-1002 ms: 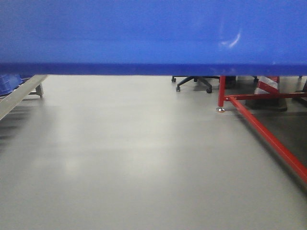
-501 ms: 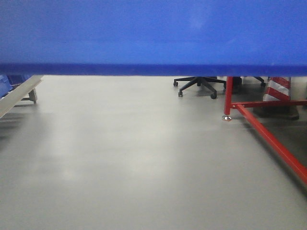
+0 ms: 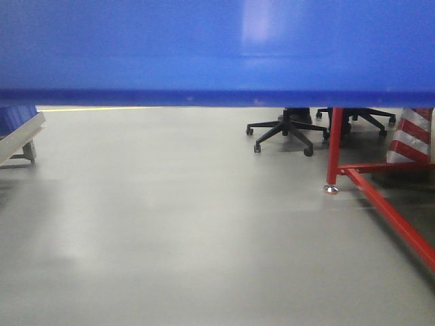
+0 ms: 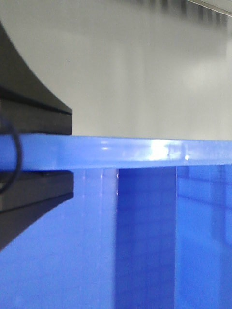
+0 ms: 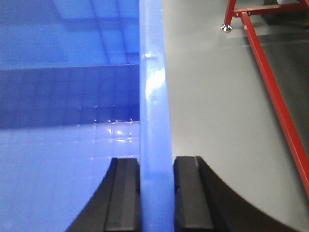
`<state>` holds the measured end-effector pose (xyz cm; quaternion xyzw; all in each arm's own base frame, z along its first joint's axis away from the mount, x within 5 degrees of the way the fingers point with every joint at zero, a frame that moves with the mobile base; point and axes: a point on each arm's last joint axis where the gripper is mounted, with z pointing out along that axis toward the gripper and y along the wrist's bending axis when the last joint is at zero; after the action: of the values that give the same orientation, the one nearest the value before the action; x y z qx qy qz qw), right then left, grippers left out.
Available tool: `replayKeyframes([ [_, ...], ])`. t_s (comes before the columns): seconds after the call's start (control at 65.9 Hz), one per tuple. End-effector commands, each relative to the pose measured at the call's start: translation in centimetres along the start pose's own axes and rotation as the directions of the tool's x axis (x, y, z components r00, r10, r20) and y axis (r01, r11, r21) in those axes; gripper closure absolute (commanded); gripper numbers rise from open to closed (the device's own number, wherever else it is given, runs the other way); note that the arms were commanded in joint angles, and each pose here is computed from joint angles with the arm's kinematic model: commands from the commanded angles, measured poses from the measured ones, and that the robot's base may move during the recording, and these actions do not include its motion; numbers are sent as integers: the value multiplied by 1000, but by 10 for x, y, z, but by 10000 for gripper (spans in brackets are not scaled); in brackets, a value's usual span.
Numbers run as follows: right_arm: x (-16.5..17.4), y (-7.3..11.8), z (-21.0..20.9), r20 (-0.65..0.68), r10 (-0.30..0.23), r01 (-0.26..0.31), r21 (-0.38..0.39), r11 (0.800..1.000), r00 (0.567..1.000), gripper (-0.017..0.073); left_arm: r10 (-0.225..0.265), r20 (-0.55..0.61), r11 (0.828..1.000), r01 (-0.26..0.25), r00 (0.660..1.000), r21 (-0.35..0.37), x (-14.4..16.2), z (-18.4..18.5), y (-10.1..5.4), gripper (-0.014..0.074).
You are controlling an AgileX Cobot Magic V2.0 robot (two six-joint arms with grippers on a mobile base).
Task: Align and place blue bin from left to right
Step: 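Drive across the floor carrying the bin in both grippers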
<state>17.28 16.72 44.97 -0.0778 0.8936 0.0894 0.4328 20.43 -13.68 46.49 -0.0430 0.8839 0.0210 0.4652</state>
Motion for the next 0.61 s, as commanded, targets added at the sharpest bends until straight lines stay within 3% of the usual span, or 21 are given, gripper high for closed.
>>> replayKeyframes([
  [0.0, -9, 5, -7, 95, 9, -1, -81, 997, 995, 630, 0, 82, 997, -7, 997, 80, -7, -6, -7, 704],
  [0.592, -9, 5, -7, 95, 9, -1, -81, 997, 995, 630, 2, 95, 997, -10, 996, 82, -8, -6, -7, 704],
])
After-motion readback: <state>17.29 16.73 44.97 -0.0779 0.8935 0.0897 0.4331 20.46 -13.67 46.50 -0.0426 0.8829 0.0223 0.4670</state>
